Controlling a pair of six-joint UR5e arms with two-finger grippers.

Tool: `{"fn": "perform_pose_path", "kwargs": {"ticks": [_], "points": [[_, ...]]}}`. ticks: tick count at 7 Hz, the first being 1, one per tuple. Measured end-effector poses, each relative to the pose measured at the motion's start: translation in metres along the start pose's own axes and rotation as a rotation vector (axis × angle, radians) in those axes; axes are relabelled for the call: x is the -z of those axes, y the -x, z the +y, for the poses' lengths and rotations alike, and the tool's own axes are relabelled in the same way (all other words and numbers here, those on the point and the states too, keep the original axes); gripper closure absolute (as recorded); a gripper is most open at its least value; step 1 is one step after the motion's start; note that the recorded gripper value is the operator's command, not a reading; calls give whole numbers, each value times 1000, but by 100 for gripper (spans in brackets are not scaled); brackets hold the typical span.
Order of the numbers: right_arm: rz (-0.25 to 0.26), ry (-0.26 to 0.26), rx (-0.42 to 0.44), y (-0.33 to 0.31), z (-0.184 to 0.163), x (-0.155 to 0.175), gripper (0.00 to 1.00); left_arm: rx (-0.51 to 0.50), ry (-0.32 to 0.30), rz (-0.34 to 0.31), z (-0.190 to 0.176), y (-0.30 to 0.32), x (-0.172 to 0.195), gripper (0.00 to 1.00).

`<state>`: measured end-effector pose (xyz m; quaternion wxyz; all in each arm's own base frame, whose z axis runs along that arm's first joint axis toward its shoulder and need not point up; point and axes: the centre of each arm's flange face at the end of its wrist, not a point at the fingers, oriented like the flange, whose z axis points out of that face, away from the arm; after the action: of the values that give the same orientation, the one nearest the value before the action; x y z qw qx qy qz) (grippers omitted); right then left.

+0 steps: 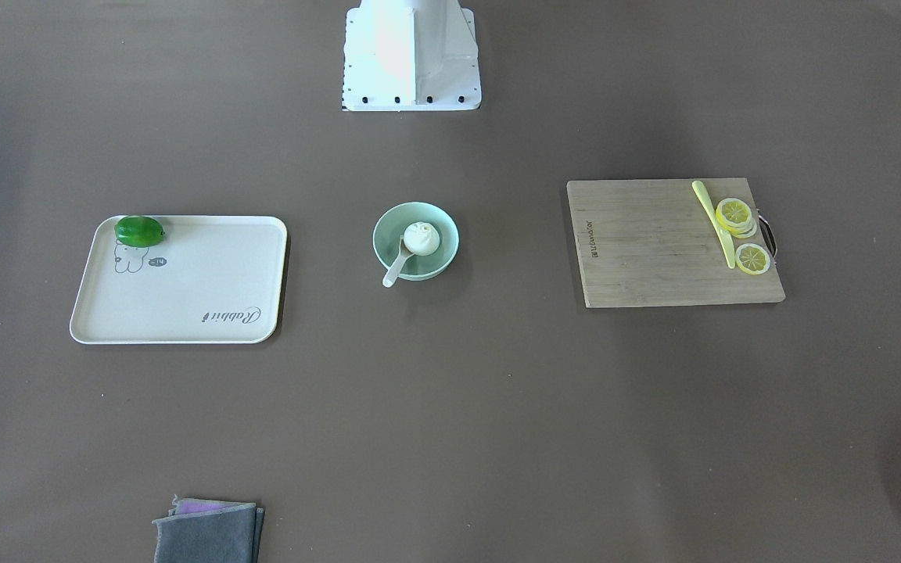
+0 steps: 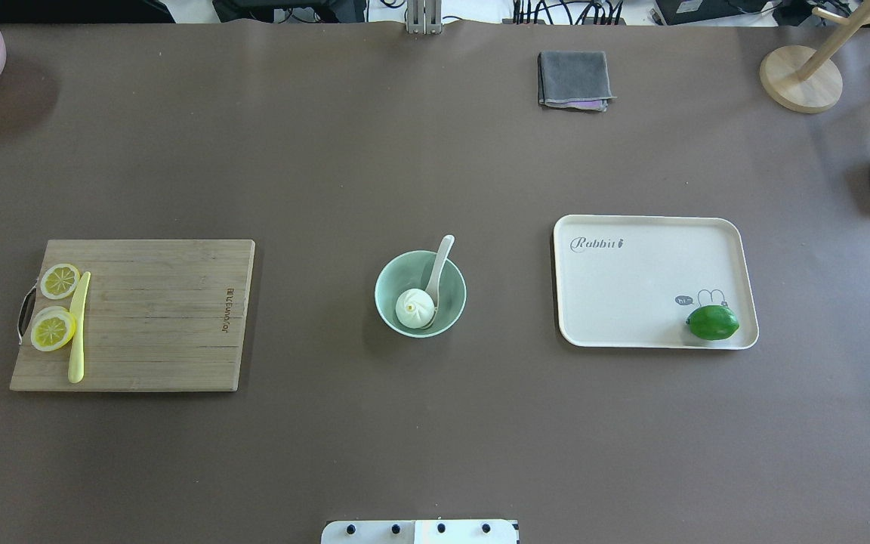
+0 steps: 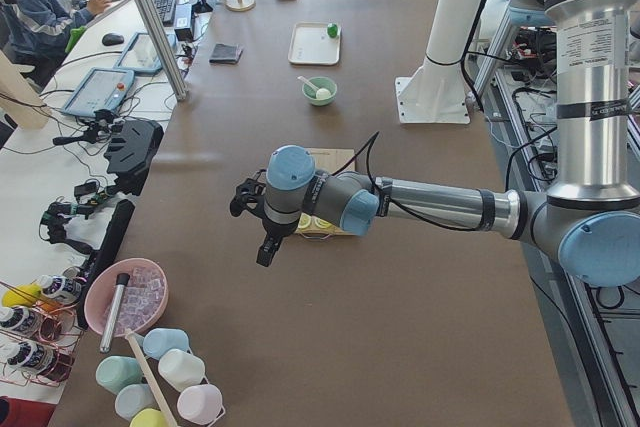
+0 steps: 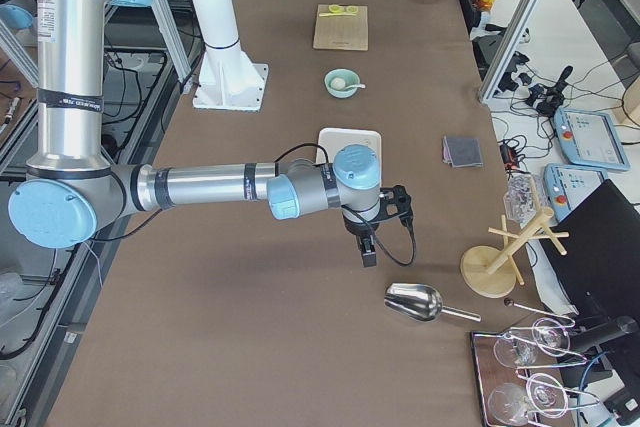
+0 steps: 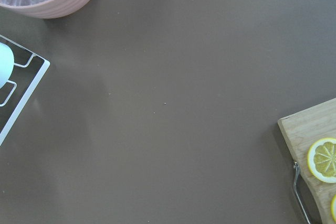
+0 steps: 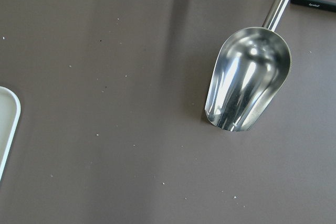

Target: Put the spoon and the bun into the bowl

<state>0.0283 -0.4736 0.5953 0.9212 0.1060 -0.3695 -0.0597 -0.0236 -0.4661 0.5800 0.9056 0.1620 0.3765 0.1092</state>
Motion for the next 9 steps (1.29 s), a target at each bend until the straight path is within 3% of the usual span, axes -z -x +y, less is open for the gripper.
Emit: {"fn": "perform_pose_path", "kwargs": {"ticks": [4, 7, 9], "points": [[-4, -28, 33, 5, -4, 5, 0, 7, -12, 16, 3, -1, 7, 1], [-9, -8, 8, -9, 30, -3, 0, 6, -28, 9, 1, 1, 14, 1], [-14, -21, 9, -11, 38, 1, 0, 15, -24, 3, 1, 8, 11, 1]]}}
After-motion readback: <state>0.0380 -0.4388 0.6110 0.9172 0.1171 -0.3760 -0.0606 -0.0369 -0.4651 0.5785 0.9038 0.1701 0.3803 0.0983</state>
